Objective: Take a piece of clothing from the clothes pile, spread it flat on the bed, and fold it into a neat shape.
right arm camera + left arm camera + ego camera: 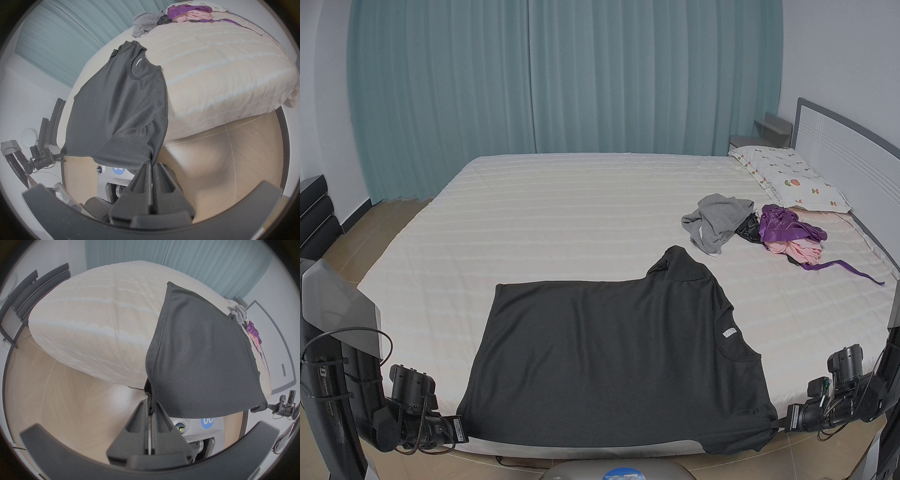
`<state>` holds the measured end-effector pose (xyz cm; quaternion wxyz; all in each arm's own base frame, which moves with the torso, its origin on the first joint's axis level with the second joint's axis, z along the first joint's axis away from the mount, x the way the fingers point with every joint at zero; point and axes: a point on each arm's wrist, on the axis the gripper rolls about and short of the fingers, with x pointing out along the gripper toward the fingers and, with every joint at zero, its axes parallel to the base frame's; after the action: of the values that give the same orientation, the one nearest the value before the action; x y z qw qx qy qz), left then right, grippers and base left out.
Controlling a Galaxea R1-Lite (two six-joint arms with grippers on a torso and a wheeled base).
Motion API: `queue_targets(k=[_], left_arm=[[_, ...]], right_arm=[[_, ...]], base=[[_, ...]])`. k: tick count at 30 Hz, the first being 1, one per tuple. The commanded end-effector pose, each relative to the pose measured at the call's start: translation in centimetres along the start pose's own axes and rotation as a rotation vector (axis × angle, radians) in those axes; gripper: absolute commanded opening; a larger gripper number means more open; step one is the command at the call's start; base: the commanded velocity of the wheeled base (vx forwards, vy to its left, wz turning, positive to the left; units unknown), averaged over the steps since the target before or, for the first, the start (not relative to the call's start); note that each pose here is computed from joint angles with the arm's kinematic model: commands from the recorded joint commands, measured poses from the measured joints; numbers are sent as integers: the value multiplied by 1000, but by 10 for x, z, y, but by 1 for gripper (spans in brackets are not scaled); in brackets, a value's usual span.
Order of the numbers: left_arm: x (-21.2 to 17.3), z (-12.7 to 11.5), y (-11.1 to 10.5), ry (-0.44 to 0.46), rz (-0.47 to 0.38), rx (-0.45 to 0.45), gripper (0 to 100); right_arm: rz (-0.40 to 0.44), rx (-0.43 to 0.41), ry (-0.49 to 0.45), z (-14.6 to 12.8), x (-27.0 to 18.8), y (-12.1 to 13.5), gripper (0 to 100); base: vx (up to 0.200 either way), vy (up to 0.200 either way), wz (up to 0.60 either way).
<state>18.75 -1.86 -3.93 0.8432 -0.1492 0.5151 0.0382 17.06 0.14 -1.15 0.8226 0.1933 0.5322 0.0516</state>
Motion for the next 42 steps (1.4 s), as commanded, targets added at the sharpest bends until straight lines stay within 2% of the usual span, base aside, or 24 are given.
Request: queue_targets(k=[1, 15, 20, 26, 32, 34, 38, 41, 42], left_arm=[[-9, -2, -1, -2, -4, 15, 0], [-12, -9, -4, 43, 33, 42, 0], [-19, -9, -4, 44, 34, 59, 0], [-25, -11, -4, 65, 41, 72, 0], [-33, -14, -3, 87, 47, 79, 0], [-33, -12, -4, 71, 41, 78, 0], [-33, 4, -9, -38, 5, 55, 0], [-31, 11, -11, -76, -8, 39, 0], [-29, 24, -16, -128, -29, 1, 0]], right_arm=[[-13, -6, 7, -5, -4, 0, 0], [-20, -28, 29, -10, -17, 3, 0], [-61, -30, 35, -12, -18, 2, 0], [-70, -57, 58, -16, -23, 2, 0], [-63, -66, 33, -16, -29, 4, 0], [-59, -68, 21, -14, -29, 5, 0], [-30, -83, -95, 0, -28, 8, 0], [-19, -83, -133, 6, -27, 9, 0], [-8, -69, -175, 15, -23, 11, 0]], base=[[0, 0, 0], [0, 0, 0], [0, 0, 0], [0, 0, 0], [0, 0, 0], [0, 0, 0], [0, 0, 0], [0, 0, 0], [0, 0, 0]])
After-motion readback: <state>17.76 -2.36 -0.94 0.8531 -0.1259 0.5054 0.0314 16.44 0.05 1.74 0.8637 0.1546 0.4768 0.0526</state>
